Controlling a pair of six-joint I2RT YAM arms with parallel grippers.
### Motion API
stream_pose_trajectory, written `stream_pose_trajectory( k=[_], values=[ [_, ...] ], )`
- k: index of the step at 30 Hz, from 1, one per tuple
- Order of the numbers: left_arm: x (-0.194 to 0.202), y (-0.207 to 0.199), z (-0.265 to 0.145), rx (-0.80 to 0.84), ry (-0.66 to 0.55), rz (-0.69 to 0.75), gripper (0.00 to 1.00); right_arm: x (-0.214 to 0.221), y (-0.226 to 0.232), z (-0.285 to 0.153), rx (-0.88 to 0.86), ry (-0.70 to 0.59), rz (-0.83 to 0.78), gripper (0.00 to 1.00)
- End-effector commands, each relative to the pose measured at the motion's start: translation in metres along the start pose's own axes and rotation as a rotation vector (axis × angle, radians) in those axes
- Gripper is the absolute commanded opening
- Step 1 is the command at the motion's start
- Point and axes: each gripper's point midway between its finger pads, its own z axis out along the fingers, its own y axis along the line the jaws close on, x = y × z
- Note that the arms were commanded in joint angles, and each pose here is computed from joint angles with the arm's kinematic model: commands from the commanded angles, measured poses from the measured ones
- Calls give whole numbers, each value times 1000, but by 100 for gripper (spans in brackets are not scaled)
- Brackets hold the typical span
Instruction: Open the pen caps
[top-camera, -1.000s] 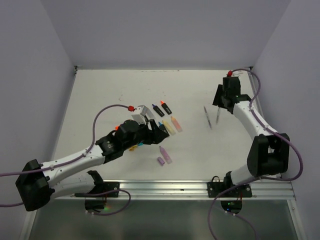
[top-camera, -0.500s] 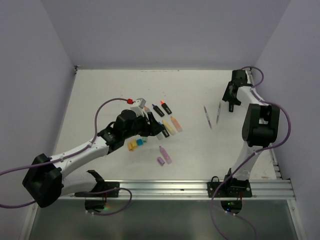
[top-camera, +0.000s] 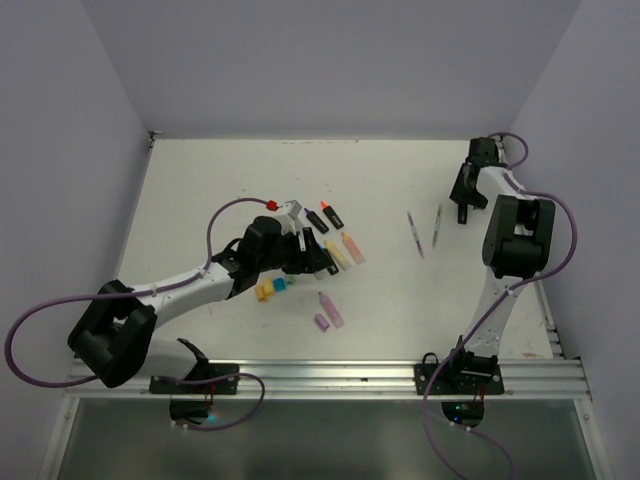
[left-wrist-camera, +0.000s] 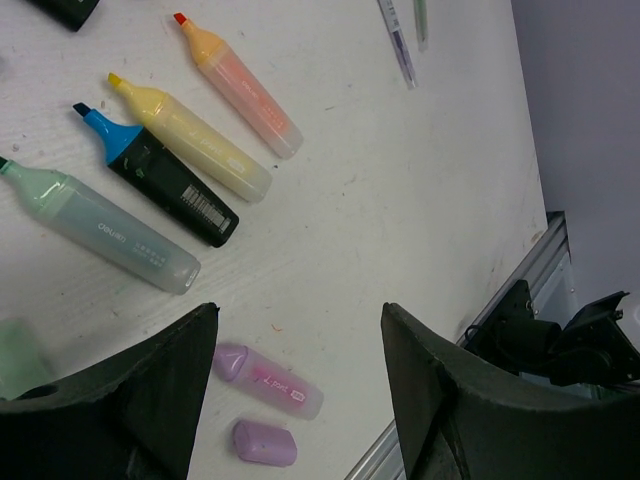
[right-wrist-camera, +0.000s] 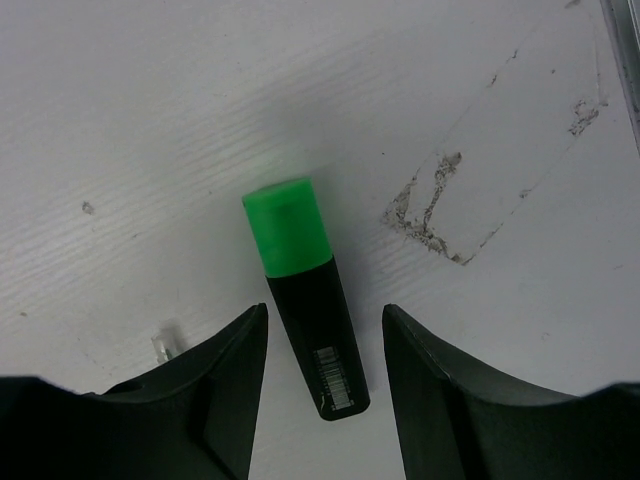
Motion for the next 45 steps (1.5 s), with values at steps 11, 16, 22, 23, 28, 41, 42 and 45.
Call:
stream_pose_trajectory(
  k=[11, 16, 22, 23, 28, 41, 42, 45],
  values=[
    [-23, -21, 1, 93, -37, 31, 70, 22, 2, 12, -67, 105, -66, 49],
    [-21, -20, 0, 96, -33, 29, 70, 34, 0, 13, -103, 145, -48, 47],
    [-20, -20, 1, 99, -28, 26, 70, 41, 0, 14, -125, 164, -69, 0],
    [-19, -20, 2, 100, -25, 26, 70, 41, 1, 13, -131, 165, -69, 0],
    [-21, -21, 1, 109, -28, 20, 70, 34, -7, 6, -83, 98, -63, 0],
    [-74, -29, -2, 163, -64, -36, 70, 43, 95, -164, -223, -161, -294, 0],
    [-80, -30, -4, 171, -74, -40, 70, 50, 101, -178, -252, -169, -310, 0],
    [-99, -35, -11, 183, -105, -53, 70, 87, 142, -221, -459, -178, -401, 0]
  ],
)
